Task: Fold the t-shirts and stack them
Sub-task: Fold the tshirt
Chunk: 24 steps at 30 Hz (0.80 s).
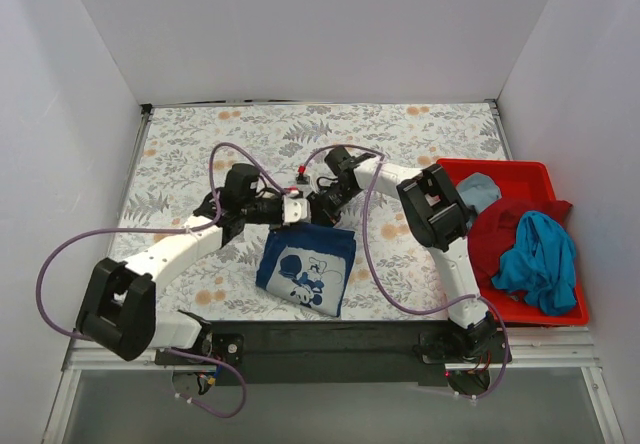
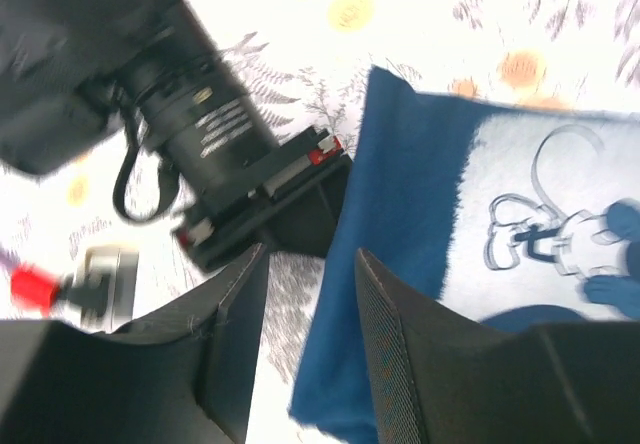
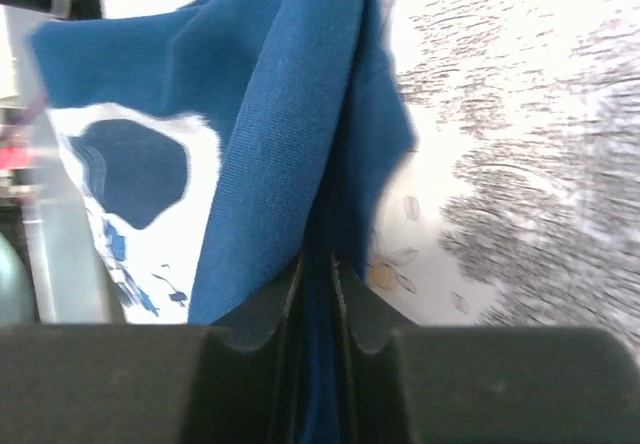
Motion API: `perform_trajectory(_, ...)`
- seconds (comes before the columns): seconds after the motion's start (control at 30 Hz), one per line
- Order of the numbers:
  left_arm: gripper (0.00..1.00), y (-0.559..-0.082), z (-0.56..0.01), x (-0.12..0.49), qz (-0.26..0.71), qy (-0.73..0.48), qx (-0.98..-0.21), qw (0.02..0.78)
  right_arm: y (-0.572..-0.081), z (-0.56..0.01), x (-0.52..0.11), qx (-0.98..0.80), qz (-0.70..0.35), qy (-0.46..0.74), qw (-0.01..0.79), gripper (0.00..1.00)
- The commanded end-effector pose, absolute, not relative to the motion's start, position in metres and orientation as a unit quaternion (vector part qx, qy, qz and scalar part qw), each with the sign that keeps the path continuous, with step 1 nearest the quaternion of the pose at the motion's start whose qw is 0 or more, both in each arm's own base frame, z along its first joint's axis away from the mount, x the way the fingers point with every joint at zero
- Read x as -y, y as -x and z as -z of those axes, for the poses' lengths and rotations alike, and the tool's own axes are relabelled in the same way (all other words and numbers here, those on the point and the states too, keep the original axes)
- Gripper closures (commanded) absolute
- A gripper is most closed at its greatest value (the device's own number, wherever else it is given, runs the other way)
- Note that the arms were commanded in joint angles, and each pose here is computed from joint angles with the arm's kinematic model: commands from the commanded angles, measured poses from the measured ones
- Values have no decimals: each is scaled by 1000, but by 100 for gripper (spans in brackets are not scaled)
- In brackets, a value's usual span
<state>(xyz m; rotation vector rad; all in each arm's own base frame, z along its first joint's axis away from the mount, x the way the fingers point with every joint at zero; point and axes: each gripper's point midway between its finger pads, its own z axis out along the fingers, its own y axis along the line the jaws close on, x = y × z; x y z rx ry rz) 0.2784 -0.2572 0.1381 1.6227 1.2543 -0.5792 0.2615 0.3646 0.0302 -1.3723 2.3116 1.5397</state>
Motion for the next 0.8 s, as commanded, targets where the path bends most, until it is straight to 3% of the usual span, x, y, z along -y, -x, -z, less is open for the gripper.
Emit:
perform_trajectory(0.0,61,-282,-186,239,277,-578,-592,489,-292,-63,-362,-744,-433,498,101,77)
perform_trajectory(0.2,59,-296,-177,188,340,-417,-748,389,-323,-93,-335,-761,-377,507,146,51)
perform_trajectory(0.3,59,-308,-167,177,360,-363,-790,338,-330,-108,-316,-769,-367,501,151,41)
perform_trajectory(0.53,43,-320,-130,183,413,-256,-848,211,-296,-109,-301,-768,-392,495,108,39)
perform_trajectory(0.77,37,-339,-96,179,387,-227,-874,186,-267,-79,-276,-784,-369,496,59,34)
